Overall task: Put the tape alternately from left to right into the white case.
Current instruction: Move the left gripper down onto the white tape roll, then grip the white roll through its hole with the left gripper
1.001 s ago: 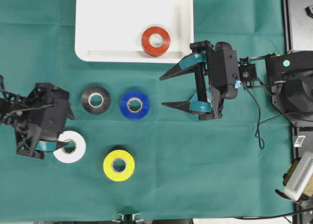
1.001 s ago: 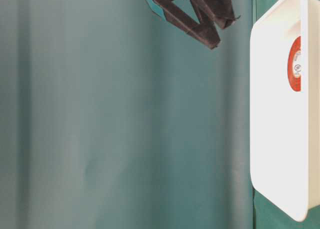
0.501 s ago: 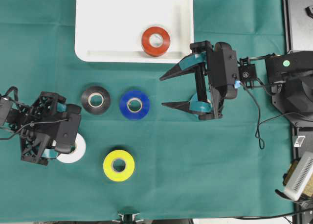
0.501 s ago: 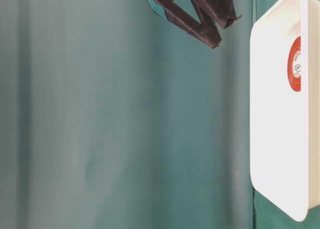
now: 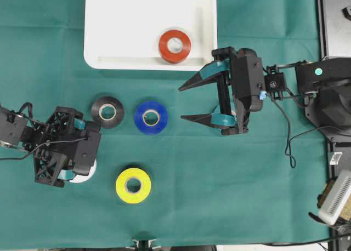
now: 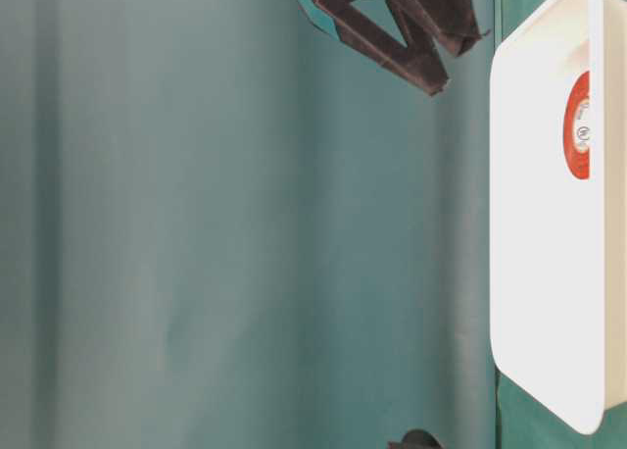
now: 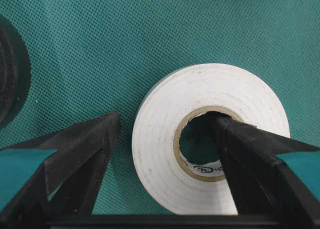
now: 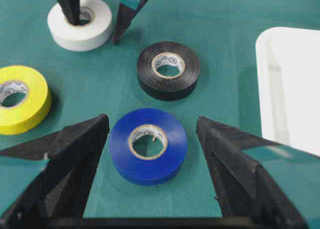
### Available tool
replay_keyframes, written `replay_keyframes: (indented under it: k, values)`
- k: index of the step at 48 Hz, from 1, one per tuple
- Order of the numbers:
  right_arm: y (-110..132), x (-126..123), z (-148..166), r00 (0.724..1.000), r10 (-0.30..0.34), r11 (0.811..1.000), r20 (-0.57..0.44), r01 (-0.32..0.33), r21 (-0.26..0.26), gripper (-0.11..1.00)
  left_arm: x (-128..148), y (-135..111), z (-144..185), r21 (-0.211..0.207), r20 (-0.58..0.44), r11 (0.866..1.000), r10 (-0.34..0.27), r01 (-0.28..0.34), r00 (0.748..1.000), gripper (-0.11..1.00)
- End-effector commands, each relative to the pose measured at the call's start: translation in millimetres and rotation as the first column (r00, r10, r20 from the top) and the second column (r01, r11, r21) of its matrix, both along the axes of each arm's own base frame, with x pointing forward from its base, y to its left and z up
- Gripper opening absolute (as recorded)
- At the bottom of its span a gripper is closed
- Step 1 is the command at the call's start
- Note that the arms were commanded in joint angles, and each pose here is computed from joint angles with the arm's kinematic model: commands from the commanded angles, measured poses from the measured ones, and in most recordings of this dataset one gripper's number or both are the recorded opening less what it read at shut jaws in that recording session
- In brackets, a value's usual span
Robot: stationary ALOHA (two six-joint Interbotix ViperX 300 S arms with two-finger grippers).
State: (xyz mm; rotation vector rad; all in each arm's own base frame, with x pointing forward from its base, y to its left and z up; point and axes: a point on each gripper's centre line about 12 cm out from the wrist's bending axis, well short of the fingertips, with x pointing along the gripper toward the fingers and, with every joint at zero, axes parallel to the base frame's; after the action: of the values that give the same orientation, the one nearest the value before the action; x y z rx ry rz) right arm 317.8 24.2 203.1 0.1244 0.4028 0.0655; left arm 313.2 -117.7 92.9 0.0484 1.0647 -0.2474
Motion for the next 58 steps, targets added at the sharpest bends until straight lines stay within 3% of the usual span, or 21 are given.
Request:
replay_keyframes:
  k: [1,5,14,20,38,50,58]
  values:
    - [1,1,5,1.0,0.004,1.0,0.018,-0.004,0.002,0.73,5,-1,8,-0.011,0.028,1.0,0.003,-0.003,1.0,0.81]
    - [1,1,5,1.0,0.003,1.0,0.018,-0.003,0.003,0.73,6,-2,9,-0.011,0.033,1.0,0.001,0.0,0.999,0.71]
    - [1,1,5,1.0,0.002,1.0,0.018,-0.002,0.002,0.73,7,-2,15,-0.017,0.045,1.0,0.002,-0.001,0.999,0.19]
    - [1,1,5,1.0,0.004,1.0,0.018,-0.004,0.002,0.73,8,-3,16,-0.018,0.049,1.0,0.002,-0.001,0.999,-0.01]
    - [1,2,6,1.0,0.003,1.0,0.021,-0.003,0.003,0.73,9,-3,22,-0.024,0.065,1.0,0.001,0.001,0.998,-0.02]
    - [1,2,6,1.0,0.003,1.0,0.021,-0.003,0.003,0.73,16,-10,73,-0.067,0.178,0.998,-0.005,0.018,0.984,-0.02]
    - [1,2,7,1.0,0.004,1.0,0.023,-0.004,0.002,0.73,18,-9,92,-0.071,0.195,0.997,-0.005,0.019,0.981,-0.02]
